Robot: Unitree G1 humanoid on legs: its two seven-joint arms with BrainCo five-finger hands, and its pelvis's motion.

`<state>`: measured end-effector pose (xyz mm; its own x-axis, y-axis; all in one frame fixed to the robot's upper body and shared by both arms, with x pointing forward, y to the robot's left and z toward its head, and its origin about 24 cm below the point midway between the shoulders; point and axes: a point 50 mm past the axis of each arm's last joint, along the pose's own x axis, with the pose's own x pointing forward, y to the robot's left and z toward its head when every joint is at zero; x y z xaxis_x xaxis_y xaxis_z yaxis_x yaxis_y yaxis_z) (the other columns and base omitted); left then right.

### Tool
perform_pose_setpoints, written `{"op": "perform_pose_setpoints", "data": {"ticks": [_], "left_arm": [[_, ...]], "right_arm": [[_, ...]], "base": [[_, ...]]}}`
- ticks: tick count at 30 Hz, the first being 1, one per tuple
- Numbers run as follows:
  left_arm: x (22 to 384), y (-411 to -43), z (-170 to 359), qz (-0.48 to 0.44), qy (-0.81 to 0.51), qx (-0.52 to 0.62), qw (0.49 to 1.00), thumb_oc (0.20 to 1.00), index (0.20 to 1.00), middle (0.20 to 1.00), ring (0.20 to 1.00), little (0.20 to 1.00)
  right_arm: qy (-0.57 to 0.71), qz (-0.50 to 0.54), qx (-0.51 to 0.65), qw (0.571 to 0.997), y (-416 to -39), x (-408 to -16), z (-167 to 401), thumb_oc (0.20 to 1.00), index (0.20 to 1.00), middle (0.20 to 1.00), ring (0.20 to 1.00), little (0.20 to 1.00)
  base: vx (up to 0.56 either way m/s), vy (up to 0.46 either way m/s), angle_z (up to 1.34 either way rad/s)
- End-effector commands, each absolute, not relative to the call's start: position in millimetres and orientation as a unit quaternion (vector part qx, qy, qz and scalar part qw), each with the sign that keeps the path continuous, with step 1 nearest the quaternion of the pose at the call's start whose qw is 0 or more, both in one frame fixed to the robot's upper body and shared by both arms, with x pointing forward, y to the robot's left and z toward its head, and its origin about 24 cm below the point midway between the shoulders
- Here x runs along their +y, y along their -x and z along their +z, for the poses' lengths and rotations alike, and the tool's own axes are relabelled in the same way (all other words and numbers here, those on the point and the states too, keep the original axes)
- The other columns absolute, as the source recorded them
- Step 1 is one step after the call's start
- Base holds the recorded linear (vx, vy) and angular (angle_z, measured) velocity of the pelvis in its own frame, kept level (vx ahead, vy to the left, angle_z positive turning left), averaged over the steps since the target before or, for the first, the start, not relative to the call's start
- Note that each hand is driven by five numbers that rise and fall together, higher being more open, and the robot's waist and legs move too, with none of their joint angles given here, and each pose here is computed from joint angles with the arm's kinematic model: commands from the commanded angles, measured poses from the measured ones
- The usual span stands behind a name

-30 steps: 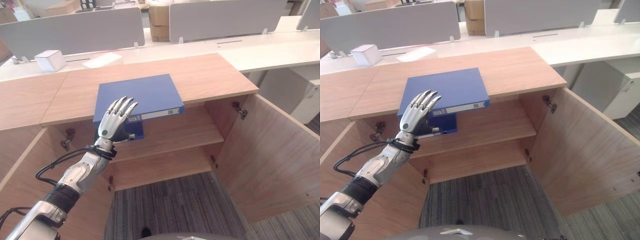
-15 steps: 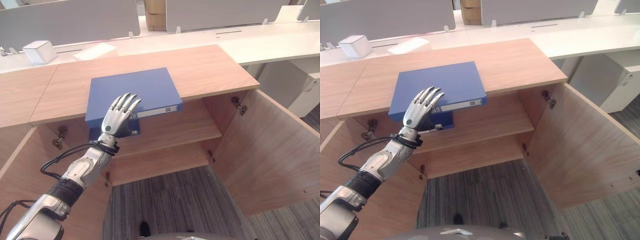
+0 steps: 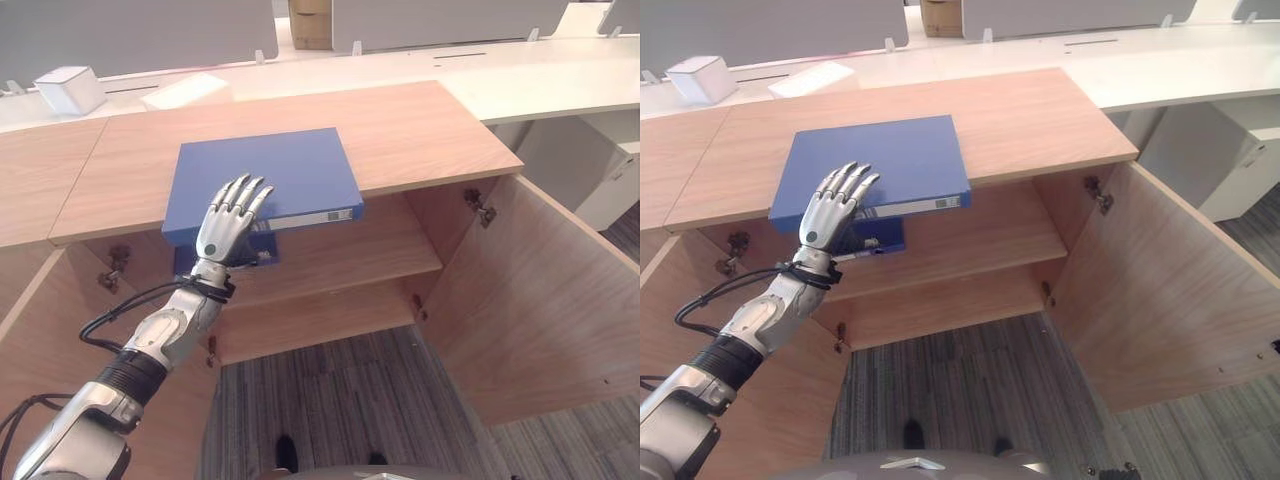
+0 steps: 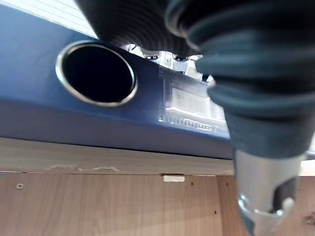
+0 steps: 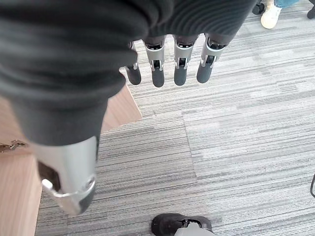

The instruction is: Put the empty folder in the office cabinet

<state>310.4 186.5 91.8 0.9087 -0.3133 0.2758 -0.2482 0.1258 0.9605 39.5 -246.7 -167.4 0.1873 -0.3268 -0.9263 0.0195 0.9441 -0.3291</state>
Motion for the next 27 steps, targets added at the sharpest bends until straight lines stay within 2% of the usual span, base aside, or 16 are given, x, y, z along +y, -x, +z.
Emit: {"op": "perform_pose_setpoints", "data": {"ticks": [1, 11, 12, 14, 15, 16, 27], "left_arm": [[213, -337, 145, 0.087, -0.679, -0.243, 0.688, 1.0, 1.0, 1.0, 1.0, 1.0], [235, -336, 148, 0.125, -0.684, -0.221, 0.684, 1.0, 1.0, 1.0, 1.0, 1.0], [235, -335, 149, 0.124, -0.685, -0.221, 0.683, 0.78, 0.78, 0.78, 0.78, 0.78], [237, -335, 150, 0.125, -0.686, -0.22, 0.682, 0.511, 0.511, 0.511, 0.511, 0.511], [237, -335, 150, 0.125, -0.686, -0.22, 0.682, 0.31, 0.31, 0.31, 0.31, 0.31], [237, -335, 150, 0.125, -0.687, -0.22, 0.681, 0.2, 0.2, 0.2, 0.2, 0.2], [245, -333, 153, 0.128, -0.689, -0.213, 0.681, 0.2, 0.2, 0.2, 0.2, 0.2]], "right_arm": [[0.124, -0.145, 0.608, 0.771, -56, -257, -163, 1.0, 1.0, 1.0, 1.0, 1.0], [0.124, -0.148, 0.609, 0.77, -52, -259, -163, 1.0, 1.0, 1.0, 1.0, 1.0], [0.124, -0.149, 0.609, 0.769, -51, -259, -163, 1.0, 1.0, 1.0, 1.0, 1.0], [0.122, -0.151, 0.608, 0.77, -51, -260, -162, 1.0, 1.0, 1.0, 1.0, 1.0], [0.122, -0.151, 0.608, 0.77, -51, -260, -162, 1.0, 1.0, 1.0, 1.0, 1.0], [0.122, -0.153, 0.607, 0.771, -52, -261, -162, 1.0, 1.0, 1.0, 1.0, 1.0], [0.113, -0.161, 0.592, 0.781, -56, -261, -161, 1.0, 1.0, 1.0, 1.0, 1.0]], "base": [[0.0, 0.0, 0.0], [0.0, 0.0, 0.0], [0.0, 0.0, 0.0], [0.0, 0.0, 0.0], [0.0, 0.0, 0.0], [0.0, 0.0, 0.0], [0.0, 0.0, 0.0]]}}
